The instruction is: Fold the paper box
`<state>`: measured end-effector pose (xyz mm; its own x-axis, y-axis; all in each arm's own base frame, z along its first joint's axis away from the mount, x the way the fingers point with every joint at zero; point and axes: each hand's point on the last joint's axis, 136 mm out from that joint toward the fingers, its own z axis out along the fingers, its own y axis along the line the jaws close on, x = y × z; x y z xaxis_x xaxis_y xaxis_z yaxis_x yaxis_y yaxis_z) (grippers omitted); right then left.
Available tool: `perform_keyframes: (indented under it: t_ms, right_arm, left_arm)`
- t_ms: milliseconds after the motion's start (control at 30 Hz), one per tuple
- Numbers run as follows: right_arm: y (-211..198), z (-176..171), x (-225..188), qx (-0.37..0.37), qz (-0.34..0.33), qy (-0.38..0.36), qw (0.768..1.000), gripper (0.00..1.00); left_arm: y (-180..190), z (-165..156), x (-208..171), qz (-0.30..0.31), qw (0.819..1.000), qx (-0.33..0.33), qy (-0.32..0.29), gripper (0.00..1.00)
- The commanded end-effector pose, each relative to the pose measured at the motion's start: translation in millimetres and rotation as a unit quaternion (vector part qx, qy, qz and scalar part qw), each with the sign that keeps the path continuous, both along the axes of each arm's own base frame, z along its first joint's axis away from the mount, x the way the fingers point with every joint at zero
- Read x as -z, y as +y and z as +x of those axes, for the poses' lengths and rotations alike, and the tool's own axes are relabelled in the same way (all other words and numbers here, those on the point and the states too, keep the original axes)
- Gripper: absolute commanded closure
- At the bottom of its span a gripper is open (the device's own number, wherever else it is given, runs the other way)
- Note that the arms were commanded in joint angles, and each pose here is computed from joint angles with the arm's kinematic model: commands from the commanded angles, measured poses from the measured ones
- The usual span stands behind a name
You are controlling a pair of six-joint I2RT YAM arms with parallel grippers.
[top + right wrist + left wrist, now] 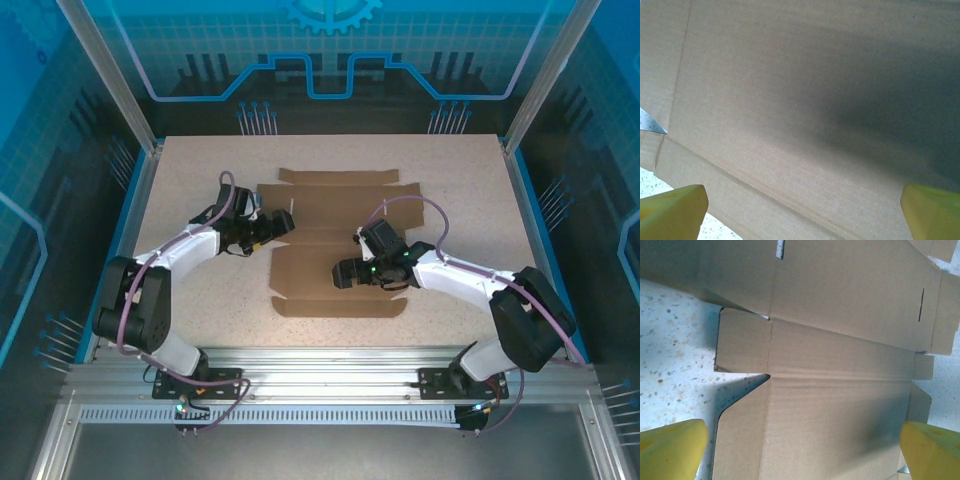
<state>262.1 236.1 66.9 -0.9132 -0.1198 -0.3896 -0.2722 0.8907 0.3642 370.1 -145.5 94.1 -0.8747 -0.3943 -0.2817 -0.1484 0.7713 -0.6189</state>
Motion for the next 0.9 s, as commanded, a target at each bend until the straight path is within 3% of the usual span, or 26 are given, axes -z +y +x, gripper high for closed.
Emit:
perform_keyframes:
  t_ms: [0,867]
  right_arm:
    - [3.0,2.6,4.6,0.006,0.016,0.006,1.0,0.0]
    - [-13.0,-19.0,41.5,0.019,0.0,0.043,0.999,0.0]
  left_arm:
    - [-5.0,8.7,0.5,-0.013,0.999,0.035,-0.012,0.01]
    - [0.2,46.4,30.7,0.012,0.999,0.042,0.029,0.01]
